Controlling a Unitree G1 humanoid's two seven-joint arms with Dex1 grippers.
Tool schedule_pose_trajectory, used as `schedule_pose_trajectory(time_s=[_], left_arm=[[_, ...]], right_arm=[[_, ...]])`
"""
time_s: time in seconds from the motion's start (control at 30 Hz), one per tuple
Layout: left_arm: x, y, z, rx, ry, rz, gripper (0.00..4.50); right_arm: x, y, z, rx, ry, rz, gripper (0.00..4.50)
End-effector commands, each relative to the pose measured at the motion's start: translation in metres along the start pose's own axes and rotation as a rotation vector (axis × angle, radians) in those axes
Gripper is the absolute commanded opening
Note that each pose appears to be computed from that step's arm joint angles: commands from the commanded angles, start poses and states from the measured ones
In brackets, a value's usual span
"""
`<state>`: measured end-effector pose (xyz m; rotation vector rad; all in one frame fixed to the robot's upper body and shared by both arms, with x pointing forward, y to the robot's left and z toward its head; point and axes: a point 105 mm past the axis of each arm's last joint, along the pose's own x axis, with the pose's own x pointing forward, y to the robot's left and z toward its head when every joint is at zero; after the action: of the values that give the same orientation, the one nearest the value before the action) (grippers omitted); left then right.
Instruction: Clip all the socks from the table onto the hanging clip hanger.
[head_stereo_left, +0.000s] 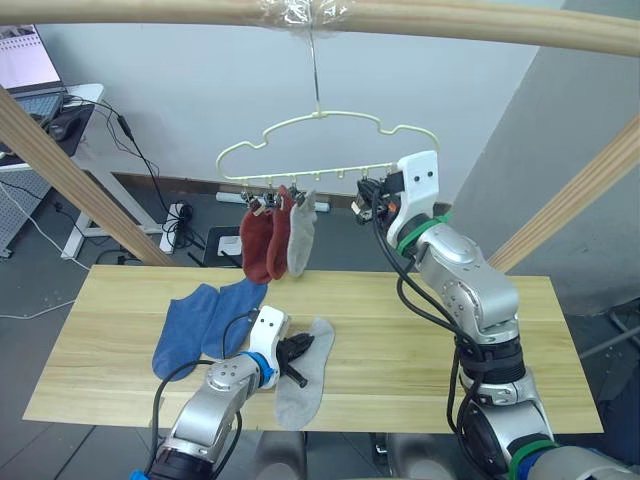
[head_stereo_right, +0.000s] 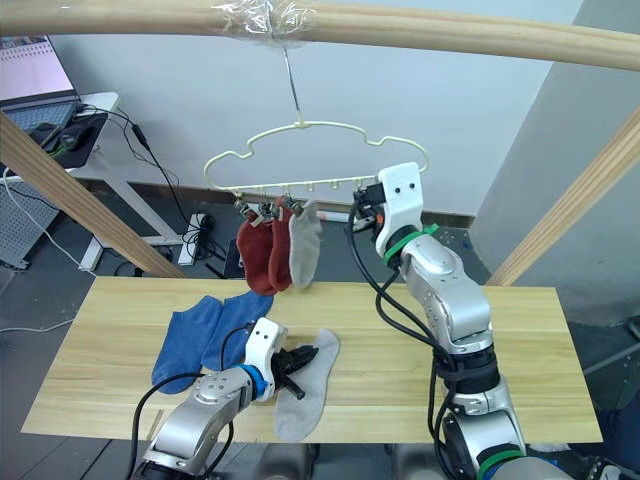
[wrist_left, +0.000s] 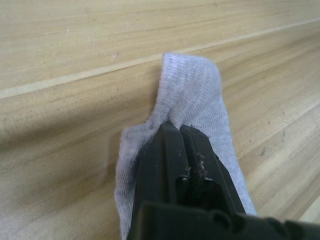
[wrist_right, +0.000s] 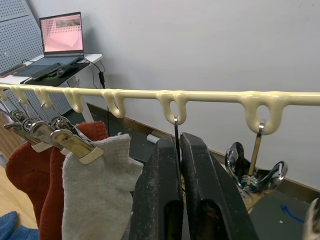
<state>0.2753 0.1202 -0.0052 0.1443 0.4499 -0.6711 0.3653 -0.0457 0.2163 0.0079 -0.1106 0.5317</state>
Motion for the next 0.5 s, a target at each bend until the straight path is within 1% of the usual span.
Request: schedule_pose_trajectory(time_s=[0.03, 0.1, 0.2, 0.27, 0.37, 0.43, 0.5], left_arm=[[-0.005, 0.012, 0.024, 0.069, -0.100, 0.030, 0.25], [-0.006, 0.013, 0.029, 0.092, -0.113, -0.002, 0.69], [-0.004, 0.016, 0.033, 0.103, -0.122, 0.001, 1.66], [-0.003, 0.015, 0.034, 0.118, -0.118, -0.009, 2.18], [-0.002, 0.010, 0.032, 0.147, -0.083, 0.002, 3.17], [-0.001, 0.008, 0.026, 0.115, -0.048, 0.027, 3.80], [0.001, 0.007, 0.022, 0.120, -0.024, 0.057, 4.46]], right_arm=[[-0.002, -0.009, -0.002, -0.003, 0.006, -0.029, 0.00], [-0.002, -0.009, -0.002, -0.003, 0.006, -0.030, 0.00], [-0.001, -0.010, -0.002, -0.004, 0.005, -0.032, 0.00], [-0.001, -0.010, -0.002, -0.005, 0.004, -0.035, 0.00], [-0.003, -0.011, -0.003, -0.006, 0.005, -0.043, 0.00], [-0.003, -0.013, -0.004, -0.008, 0.008, -0.050, 0.00], [-0.003, -0.015, -0.005, -0.010, 0.011, -0.062, 0.00]])
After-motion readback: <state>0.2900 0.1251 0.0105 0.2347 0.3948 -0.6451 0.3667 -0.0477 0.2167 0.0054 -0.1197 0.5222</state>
